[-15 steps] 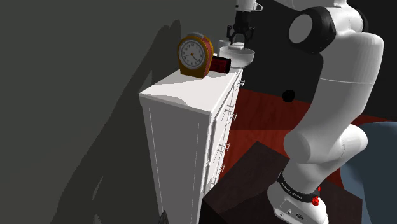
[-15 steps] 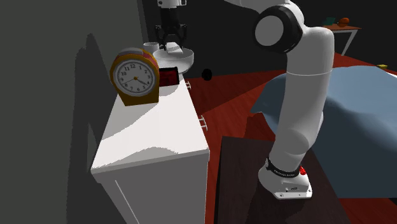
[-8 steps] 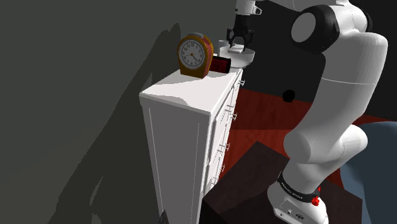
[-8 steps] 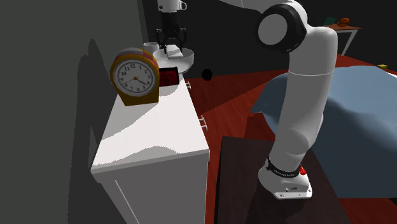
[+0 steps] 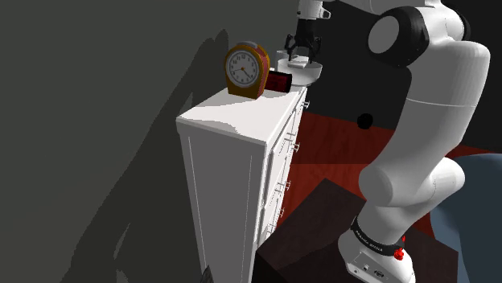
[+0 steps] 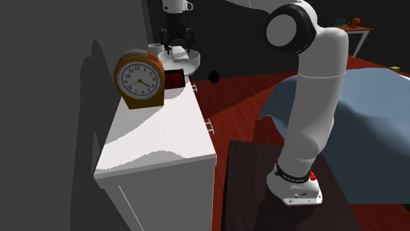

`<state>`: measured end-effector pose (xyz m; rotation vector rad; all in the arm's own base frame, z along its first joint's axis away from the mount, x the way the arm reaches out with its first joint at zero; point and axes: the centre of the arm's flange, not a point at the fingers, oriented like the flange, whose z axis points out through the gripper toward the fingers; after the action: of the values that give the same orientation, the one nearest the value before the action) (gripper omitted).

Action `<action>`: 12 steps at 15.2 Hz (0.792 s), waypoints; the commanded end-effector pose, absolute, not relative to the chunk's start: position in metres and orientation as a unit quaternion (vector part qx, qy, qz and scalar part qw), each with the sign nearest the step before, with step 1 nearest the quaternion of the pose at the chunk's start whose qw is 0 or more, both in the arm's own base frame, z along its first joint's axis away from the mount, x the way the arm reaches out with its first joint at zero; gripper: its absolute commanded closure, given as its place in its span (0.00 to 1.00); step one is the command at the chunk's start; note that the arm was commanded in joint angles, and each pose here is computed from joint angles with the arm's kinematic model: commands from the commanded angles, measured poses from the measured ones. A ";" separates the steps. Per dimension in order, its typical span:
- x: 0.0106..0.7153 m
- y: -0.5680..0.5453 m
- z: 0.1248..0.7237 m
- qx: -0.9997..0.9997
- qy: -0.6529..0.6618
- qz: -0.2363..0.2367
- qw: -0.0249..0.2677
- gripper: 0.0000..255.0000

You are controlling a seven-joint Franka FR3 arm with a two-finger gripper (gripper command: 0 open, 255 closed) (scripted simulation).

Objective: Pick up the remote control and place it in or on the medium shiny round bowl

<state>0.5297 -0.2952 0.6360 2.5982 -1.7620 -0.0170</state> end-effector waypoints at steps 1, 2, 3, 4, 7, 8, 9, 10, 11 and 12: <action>0.530 -0.295 0.636 0.828 -0.561 -0.005 0.001 0.00; 0.530 -0.295 0.649 0.828 -0.561 -0.005 0.001 0.00; 0.530 -0.295 0.662 0.828 -0.561 -0.005 0.001 0.00; 0.530 -0.295 0.676 0.828 -0.561 -0.005 0.001 0.00; 0.530 -0.295 0.686 0.828 -0.561 -0.005 0.001 0.00; 0.530 -0.295 0.686 0.828 -0.561 -0.005 0.001 0.00; 0.530 -0.295 0.686 0.828 -0.561 -0.005 0.001 0.00; 0.530 -0.295 0.686 0.828 -0.561 -0.005 0.001 0.00; 0.530 -0.295 0.686 0.828 -0.561 -0.005 0.001 0.00; 0.530 -0.295 0.686 0.828 -0.561 -0.005 0.001 0.00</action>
<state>0.5301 -0.2955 0.6859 2.5983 -1.7620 -0.0169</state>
